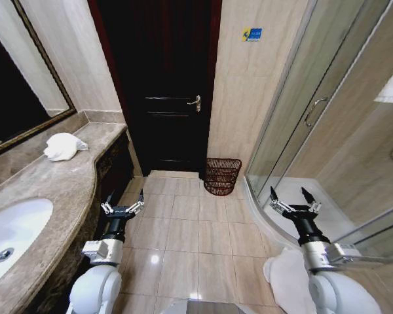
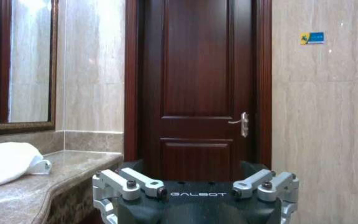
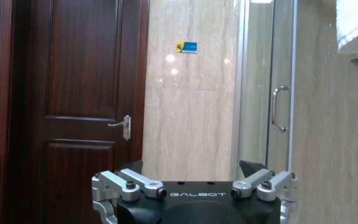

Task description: Discard the used towel into the hamper.

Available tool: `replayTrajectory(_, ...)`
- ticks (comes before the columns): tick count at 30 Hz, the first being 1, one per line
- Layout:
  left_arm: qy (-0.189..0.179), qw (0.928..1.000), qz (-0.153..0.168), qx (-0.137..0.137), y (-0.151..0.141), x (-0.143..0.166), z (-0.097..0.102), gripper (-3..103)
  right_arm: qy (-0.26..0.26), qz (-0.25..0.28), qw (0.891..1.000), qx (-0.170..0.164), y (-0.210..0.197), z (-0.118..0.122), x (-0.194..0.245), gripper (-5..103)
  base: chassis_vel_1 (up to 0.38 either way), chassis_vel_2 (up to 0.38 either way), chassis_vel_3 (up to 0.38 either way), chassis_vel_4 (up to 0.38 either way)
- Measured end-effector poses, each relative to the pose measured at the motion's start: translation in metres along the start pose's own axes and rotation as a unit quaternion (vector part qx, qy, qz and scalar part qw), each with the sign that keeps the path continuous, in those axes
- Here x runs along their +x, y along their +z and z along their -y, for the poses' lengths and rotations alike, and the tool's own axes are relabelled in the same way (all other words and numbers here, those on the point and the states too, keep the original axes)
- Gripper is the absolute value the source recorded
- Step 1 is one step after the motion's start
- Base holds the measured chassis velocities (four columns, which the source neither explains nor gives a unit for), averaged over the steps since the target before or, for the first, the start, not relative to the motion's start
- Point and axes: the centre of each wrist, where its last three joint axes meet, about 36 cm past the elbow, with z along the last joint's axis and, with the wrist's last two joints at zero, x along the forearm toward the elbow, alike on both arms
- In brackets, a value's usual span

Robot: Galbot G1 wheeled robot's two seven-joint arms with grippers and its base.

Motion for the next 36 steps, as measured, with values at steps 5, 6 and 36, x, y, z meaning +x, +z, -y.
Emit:
replayTrajectory(5,-0.002,1.0,0.001,-0.003,-0.001,0.0,-0.002,100,-0.001,0.0,1.0,-0.007,-0.001,0.0,-0.001,100,-0.021,0.053,0.042,-0.035)
replayTrajectory(6,-0.002,1.0,0.001,-0.003,-0.002,0.0,-0.002,100,-0.001,0.0,1.0,-0.007,-0.001,0.0,-0.002,100,-0.006,0.061,0.05,0.0)
replayTrajectory(36,-0.005,1.0,0.001,0.001,0.002,-0.004,-0.005,100,-0.011,-0.005,1.0,-0.008,0.001,0.0,-0.016,100,-0.016,0.041,0.044,-0.014)
